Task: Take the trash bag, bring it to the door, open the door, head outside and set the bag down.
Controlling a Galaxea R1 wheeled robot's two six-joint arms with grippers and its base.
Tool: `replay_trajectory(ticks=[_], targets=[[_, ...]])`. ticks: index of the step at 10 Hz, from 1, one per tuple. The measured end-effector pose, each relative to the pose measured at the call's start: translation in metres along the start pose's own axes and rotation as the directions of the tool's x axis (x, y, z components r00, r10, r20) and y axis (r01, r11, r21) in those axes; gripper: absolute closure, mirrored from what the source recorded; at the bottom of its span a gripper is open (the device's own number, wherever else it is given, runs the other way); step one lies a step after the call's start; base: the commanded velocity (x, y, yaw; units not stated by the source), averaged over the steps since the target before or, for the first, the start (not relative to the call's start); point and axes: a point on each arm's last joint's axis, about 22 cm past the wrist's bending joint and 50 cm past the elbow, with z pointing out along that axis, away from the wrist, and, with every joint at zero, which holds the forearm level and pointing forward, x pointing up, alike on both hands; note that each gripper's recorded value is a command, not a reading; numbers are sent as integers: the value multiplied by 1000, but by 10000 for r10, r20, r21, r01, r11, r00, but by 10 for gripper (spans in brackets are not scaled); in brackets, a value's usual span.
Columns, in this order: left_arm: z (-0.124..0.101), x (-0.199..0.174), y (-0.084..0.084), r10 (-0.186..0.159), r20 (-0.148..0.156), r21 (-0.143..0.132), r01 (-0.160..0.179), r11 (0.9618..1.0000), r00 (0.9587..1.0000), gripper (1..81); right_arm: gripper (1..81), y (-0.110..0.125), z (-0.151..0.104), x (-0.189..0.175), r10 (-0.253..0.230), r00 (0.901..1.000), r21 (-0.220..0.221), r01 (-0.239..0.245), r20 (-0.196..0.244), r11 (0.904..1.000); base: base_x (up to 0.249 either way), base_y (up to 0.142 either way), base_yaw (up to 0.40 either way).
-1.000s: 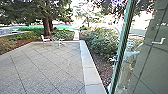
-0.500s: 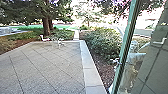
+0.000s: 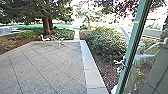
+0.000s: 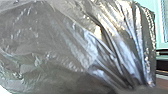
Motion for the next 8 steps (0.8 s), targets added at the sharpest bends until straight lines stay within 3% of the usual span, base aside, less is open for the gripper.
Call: replay_trajectory(ticks=[3,6,8], targets=[[0,0,0,1,-6,2,-1,10000,10000,811,10,0,0,0,1,10000,0,-1,-4,10000,124,69,0],[0,-3,1,-10,102,-43,11,10000,9999,811,10,-1,0,5,-32,10000,19,32,-91,10000,115,0,0],[-1,-2,-2,-2,-2,35,2,10000,10000,811,10,1,0,0,24,10000,-12,-24,-21,10000,104,0,0]])
